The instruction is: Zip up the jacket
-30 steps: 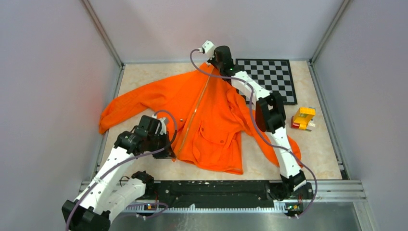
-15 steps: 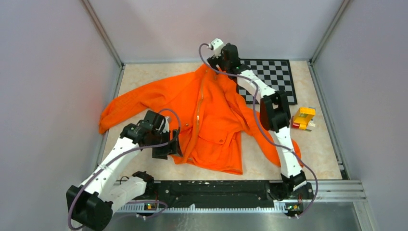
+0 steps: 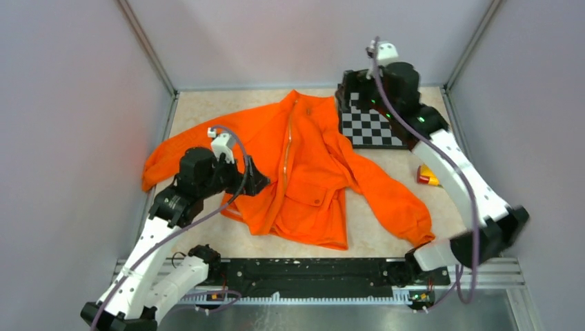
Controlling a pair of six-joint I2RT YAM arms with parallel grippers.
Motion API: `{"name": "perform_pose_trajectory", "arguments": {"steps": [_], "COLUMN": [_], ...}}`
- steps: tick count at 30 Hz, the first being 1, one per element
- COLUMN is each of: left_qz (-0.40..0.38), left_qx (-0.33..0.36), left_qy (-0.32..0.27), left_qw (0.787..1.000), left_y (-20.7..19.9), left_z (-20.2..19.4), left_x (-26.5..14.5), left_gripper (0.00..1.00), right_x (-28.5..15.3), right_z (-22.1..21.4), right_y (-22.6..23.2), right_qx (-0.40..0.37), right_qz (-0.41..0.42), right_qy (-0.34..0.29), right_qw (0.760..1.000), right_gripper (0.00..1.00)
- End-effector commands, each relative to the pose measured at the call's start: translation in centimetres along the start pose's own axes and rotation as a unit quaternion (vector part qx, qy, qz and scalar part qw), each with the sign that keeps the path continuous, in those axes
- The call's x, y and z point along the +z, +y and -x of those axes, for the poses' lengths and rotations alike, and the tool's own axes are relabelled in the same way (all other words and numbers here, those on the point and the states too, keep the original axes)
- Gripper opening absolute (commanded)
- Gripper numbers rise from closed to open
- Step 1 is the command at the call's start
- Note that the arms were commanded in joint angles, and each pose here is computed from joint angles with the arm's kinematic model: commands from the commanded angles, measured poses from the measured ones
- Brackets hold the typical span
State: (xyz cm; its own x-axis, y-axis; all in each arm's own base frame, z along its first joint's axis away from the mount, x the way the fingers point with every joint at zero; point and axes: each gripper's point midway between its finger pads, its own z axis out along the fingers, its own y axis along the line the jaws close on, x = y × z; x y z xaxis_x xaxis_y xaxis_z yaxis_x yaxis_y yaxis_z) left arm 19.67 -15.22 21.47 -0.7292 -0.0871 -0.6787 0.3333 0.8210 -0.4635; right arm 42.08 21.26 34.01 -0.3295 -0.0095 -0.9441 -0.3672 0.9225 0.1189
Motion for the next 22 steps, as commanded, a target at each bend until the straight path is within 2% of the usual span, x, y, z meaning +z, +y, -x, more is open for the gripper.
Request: {"name": "perform_pose_trajectory", "arguments": {"steps": [1, 6, 10, 17, 20, 22], "left_qz": [-0.112, -0.16, -0.194, -0.17, -0.159, -0.157], "left_qx": [0.081, 0.115, 0.161, 0.185, 0.184, 0.182], "left_qy": [-0.221, -0.324, -0.427, -0.539, -0.564, -0.569], "left_qw": [0.965, 0.925, 0.868, 0.804, 0.789, 0.786], "left_y": [-6.2, -10.9, -14.9, -16.5, -16.5, -16.5], "left_z": [11.4, 19.2, 24.3, 27.2, 27.5, 27.5], "left_x": [-2.5, -6.6, -12.8, -21.0, -22.7, -23.2], "left_gripper": [0.99, 0.99, 0.99, 0.99, 0.99, 0.99], "right_x": [-10.2, -22.7, -30.6, -39.3, -41.3, -42.3], "right_z": [1.1, 6.5, 9.6, 12.0, 11.8, 11.5], "right_y": [-1.3, -2.1, -3.4, -5.3, -5.2, -5.2], "right_qx": [0.025, 0.017, 0.013, 0.024, 0.028, 0.031], "right_qz": [-0.031, -0.031, -0.053, -0.091, -0.079, -0.074], "right_qy": [-0.021, -0.146, -0.22, -0.3, -0.325, -0.335], "right_qw": [0.999, 0.989, 0.974, 0.949, 0.942, 0.939], "right_gripper": [0.93, 0.93, 0.94, 0.94, 0.94, 0.94]}}
